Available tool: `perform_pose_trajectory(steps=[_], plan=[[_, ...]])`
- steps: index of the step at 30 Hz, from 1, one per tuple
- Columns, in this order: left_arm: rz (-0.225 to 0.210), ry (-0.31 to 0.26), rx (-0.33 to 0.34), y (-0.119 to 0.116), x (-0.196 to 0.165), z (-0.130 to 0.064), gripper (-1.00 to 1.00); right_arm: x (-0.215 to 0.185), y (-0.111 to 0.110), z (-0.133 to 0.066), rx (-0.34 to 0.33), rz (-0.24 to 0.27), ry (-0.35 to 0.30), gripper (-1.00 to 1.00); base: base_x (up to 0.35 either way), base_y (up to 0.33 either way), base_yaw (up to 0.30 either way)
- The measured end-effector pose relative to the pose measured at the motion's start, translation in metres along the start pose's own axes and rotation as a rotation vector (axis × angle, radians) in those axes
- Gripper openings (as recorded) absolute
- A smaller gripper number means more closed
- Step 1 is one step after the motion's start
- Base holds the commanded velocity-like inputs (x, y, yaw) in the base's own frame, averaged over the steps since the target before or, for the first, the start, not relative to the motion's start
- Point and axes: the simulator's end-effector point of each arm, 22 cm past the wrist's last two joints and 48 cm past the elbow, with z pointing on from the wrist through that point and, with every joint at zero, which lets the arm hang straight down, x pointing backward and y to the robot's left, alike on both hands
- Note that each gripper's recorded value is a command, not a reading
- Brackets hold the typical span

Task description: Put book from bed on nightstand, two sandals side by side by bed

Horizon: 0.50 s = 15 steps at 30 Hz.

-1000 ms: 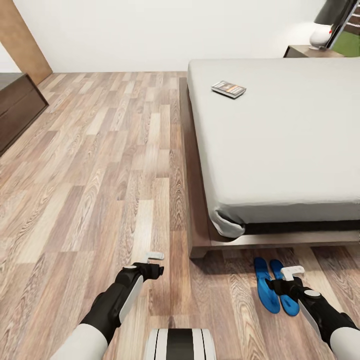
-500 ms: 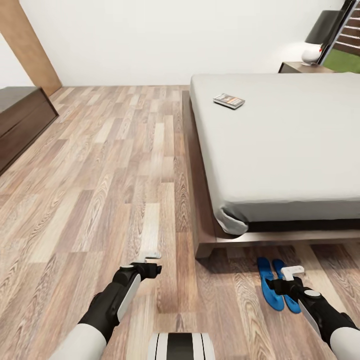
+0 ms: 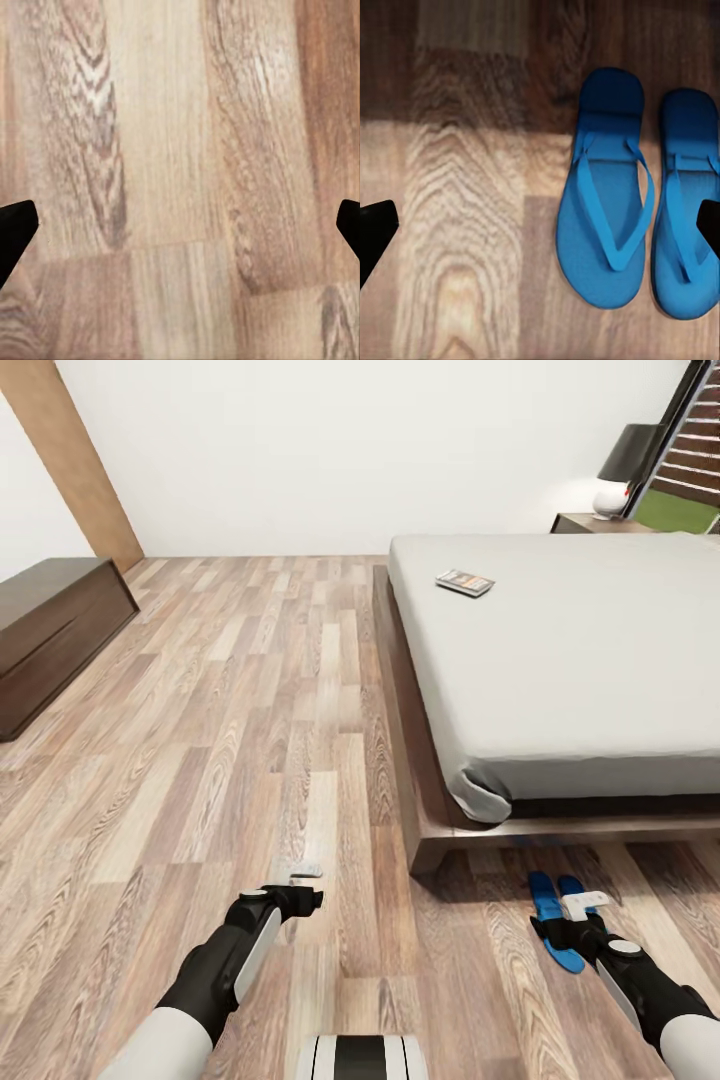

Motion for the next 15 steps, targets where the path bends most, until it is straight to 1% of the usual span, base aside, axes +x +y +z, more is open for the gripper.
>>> perform_pose_trajectory(steps=[15], plan=[[0.012, -0.041, 0.000, -0.004, -0.024, -0.024, 1.00, -0.032, -0.006, -0.018, 0.008, 0.005, -0.065, 1.00, -0.004, 0.264, 0.000]])
